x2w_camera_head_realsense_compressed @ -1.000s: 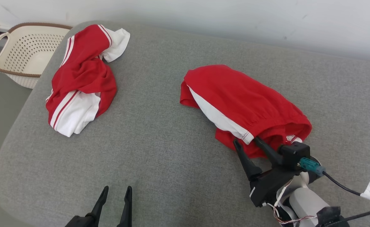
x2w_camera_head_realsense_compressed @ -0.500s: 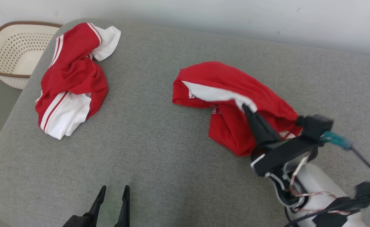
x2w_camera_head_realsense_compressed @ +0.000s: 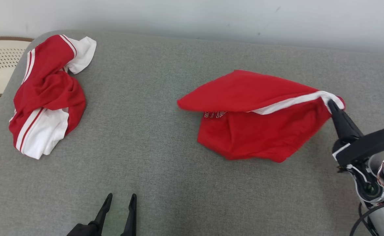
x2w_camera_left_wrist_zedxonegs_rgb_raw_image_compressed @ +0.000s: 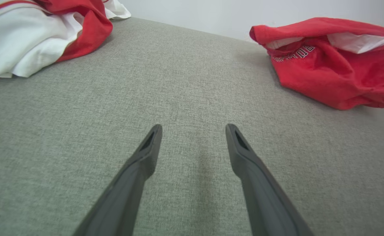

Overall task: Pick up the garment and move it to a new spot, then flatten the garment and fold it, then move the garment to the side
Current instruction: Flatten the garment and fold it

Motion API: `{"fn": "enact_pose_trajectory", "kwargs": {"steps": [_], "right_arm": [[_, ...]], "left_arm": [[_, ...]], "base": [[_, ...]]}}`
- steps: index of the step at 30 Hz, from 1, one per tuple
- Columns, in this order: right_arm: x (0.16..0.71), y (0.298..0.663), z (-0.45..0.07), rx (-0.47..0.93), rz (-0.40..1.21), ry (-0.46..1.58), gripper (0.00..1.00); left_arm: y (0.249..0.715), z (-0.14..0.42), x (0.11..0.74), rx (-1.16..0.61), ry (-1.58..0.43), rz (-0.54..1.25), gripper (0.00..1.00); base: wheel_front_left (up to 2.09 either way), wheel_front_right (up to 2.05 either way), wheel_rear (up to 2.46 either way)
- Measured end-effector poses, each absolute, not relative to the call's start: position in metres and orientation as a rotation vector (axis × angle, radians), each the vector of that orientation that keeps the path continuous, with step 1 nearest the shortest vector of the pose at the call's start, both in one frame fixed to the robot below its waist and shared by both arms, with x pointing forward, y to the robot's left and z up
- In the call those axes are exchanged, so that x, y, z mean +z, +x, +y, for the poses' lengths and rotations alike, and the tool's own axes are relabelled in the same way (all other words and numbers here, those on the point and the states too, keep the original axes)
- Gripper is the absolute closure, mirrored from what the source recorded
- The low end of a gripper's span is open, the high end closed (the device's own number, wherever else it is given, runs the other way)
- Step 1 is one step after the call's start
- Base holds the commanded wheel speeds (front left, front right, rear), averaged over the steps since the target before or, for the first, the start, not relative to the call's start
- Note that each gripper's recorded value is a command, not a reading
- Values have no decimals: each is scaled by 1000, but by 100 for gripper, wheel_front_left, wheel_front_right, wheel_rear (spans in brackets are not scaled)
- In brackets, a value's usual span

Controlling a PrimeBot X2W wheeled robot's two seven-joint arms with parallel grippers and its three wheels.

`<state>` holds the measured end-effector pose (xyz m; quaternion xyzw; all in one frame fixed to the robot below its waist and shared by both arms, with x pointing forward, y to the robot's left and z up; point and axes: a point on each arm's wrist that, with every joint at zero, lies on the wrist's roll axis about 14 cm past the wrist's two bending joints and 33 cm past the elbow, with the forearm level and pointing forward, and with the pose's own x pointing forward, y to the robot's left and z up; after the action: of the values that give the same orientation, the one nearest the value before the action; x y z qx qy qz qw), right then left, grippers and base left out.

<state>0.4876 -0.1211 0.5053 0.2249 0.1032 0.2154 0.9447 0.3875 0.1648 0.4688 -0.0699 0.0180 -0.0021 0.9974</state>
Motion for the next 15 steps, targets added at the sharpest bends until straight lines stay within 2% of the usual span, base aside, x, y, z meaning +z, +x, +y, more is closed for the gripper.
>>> {"fn": "enact_pose_trajectory", "kwargs": {"steps": [9, 10, 11, 12, 15], "right_arm": [[450, 487, -157, 339, 337, 274, 100], [443, 485, -159, 335, 356, 245, 66], [439, 484, -161, 333, 361, 217, 4], [437, 485, -165, 318, 361, 214, 0], [436, 485, -172, 308, 341, 156, 0]], "left_arm": [[393, 164, 467, -16, -130, 40, 0], [392, 164, 467, -17, -129, 41, 0], [392, 165, 467, -14, -126, 41, 0], [392, 166, 467, -14, -124, 39, 0], [391, 167, 470, -10, -122, 31, 0]], "base": [[0, 0, 0], [0, 0, 0], [0, 0, 0], [0, 0, 0], [0, 0, 0]]}}
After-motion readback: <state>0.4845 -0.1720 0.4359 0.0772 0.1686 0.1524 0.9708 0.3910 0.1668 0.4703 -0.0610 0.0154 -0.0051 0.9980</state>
